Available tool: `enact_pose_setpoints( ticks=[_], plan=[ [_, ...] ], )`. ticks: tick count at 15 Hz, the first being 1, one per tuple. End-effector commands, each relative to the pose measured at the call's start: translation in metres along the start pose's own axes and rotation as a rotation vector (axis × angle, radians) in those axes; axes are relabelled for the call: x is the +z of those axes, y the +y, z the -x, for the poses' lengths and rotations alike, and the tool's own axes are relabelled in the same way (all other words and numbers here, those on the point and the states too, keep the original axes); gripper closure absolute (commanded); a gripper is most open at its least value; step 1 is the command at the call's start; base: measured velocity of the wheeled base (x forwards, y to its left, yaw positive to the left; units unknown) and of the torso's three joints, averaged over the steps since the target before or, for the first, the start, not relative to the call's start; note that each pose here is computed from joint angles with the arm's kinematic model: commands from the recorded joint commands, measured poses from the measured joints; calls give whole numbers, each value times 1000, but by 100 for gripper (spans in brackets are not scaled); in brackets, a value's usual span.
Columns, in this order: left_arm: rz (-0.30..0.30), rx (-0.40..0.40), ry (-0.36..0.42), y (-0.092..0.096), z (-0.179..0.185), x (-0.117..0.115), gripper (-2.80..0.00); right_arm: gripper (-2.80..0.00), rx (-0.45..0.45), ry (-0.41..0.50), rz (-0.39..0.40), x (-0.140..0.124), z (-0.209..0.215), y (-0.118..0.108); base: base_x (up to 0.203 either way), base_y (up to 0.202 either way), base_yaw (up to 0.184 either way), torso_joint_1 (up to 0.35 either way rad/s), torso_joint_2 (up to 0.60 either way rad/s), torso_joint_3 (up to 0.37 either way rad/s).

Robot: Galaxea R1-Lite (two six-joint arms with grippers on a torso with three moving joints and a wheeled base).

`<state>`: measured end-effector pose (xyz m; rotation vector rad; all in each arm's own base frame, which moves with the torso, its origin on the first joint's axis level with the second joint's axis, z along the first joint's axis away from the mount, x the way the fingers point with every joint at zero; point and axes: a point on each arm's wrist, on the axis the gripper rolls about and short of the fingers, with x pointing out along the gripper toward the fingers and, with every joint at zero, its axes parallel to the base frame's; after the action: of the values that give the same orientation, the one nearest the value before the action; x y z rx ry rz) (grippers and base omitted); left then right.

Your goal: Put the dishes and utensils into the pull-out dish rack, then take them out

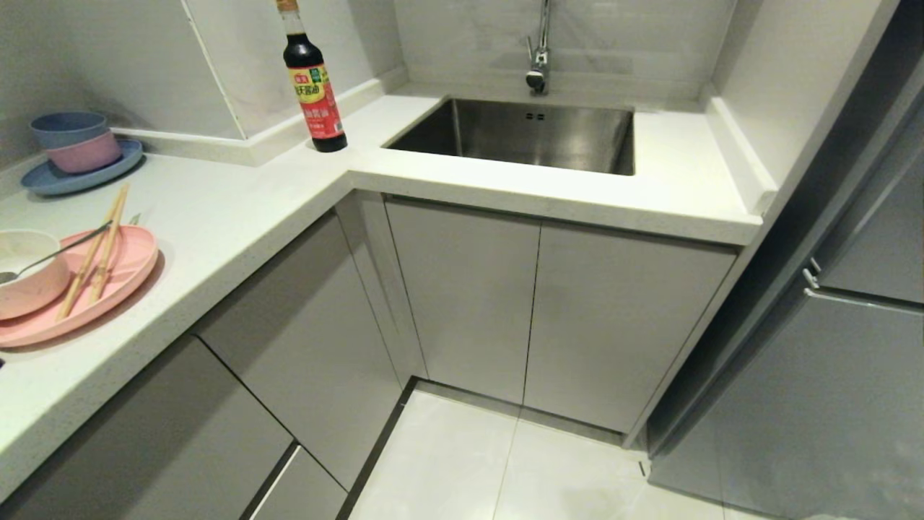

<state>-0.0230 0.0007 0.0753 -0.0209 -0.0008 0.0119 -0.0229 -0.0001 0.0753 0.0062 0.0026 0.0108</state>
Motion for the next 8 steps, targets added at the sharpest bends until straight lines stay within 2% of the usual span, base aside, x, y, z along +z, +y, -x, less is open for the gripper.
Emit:
enact_pose_setpoints(
  ticks=[1,8],
  plan=[
    [1,0,4,0,0,0,0,0,1,1,0,0,0,0,0,0,0,2,2,202],
    [1,0,4,0,0,0,0,0,1,0,0,0,0,0,0,0,0,1,1,204]
  ],
)
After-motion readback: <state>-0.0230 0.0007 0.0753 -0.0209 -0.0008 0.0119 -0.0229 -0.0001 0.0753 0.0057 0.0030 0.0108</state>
